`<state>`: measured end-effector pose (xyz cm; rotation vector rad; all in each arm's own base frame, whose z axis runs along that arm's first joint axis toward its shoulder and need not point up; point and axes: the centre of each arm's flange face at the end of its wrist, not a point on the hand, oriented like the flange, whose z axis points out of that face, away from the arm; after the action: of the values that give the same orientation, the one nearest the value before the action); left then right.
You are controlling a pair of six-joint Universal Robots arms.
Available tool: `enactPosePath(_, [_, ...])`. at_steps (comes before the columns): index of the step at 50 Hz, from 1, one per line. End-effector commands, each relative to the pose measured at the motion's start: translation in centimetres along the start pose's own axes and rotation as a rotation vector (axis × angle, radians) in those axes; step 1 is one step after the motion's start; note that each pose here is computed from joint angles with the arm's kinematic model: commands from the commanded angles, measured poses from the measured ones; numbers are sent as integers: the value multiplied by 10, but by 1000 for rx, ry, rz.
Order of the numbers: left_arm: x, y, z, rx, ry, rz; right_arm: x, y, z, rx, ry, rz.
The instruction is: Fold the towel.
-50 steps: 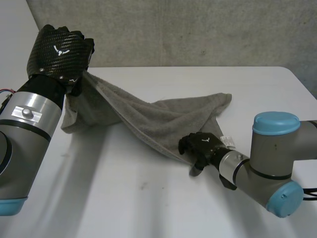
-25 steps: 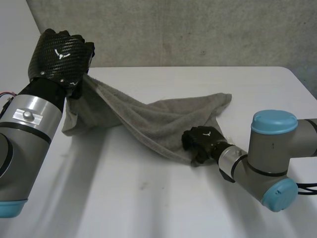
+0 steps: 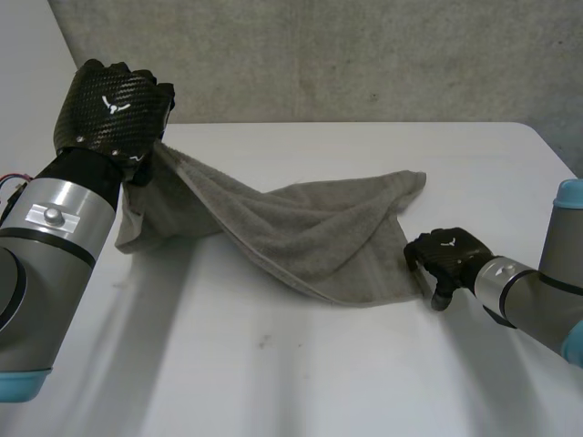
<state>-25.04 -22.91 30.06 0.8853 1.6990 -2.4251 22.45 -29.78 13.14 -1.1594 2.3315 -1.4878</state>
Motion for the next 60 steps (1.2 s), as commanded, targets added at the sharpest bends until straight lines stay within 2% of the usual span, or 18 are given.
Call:
enactPosePath(1, [0,0,0,-1,1,-19,0,3,8,21,1,-15])
enactPosePath(60, [2,5,0,-15,7,-21,-5,1,31,84,-1,8])
